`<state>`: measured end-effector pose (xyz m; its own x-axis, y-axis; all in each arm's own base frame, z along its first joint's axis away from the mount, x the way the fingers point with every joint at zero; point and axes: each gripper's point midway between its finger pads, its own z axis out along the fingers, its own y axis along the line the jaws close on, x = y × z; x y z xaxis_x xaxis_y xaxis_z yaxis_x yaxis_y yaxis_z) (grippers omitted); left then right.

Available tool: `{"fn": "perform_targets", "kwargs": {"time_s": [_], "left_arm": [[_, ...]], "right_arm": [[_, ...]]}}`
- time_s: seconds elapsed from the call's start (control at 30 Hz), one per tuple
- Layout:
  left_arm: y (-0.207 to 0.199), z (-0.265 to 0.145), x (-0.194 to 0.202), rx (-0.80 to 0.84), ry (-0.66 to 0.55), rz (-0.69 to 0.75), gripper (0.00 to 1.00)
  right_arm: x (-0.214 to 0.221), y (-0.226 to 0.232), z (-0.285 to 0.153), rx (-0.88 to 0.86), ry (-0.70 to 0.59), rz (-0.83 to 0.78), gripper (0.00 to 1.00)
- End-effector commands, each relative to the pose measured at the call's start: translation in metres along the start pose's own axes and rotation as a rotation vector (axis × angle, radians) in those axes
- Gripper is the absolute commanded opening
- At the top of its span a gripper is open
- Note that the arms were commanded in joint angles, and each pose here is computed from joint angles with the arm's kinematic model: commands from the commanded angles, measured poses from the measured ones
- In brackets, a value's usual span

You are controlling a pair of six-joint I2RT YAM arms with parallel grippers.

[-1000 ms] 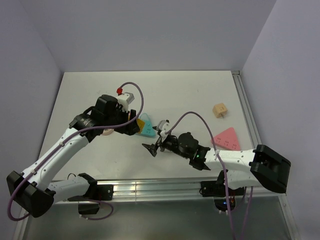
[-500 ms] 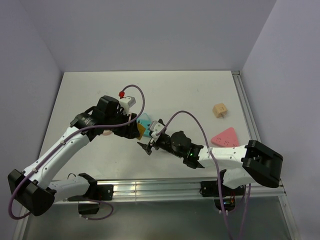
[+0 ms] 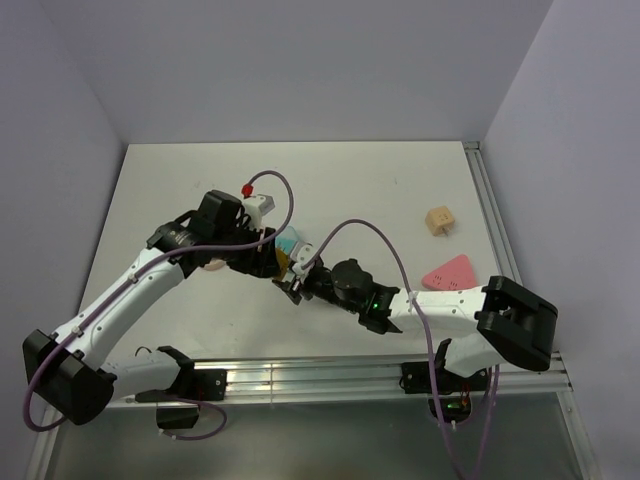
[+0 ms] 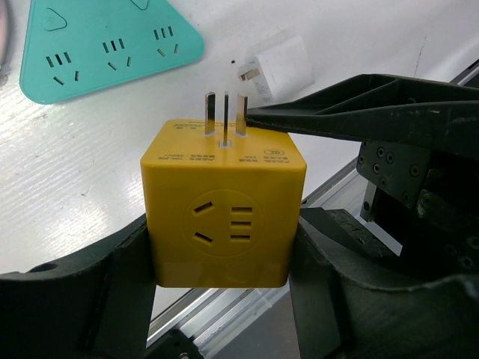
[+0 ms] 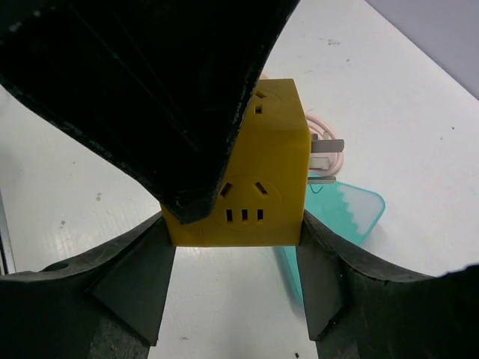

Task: Insert the plug
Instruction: Adjust the plug.

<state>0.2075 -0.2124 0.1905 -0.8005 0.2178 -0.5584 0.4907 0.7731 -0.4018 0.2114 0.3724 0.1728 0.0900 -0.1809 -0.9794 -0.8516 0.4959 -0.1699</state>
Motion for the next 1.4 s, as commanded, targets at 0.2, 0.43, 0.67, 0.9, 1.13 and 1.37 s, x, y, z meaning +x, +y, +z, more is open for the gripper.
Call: {"fn": "perform_targets", "kwargs": {"time_s": [0.2,0.43,0.67,0.9,1.13,1.37], "left_arm": [[-0.023,-0.011,-0.036,0.094,-0.188,0.008,0.31],[-0.026,-0.015,-0.047,0.107,-0.285,-0.013,0.48],[-0.027,-0.026,-0.057,0.145,-0.489,-0.027,0.87],[-0.013,-0.038,-0.068,0.113,-0.673,-0.086,0.9],[0.001,-0.026,-0.064,0.07,-0.711,-0.131,0.86],[-0.002,-0.007,-0.053,0.042,-0.667,-0.109,0.86]], "right_arm": [[-0.044,-0.002,-0.005,0.023,-0.166,0.151,0.35],[-0.05,-0.006,-0.009,0.054,-0.196,0.264,0.32],[-0.057,-0.01,-0.008,0.096,-0.248,0.479,0.26],[-0.062,-0.018,-0.004,0.156,-0.244,0.57,0.24],[-0.057,-0.024,-0.004,0.2,-0.25,0.652,0.24],[-0.054,-0.027,0.003,0.236,-0.226,0.673,0.24]]}}
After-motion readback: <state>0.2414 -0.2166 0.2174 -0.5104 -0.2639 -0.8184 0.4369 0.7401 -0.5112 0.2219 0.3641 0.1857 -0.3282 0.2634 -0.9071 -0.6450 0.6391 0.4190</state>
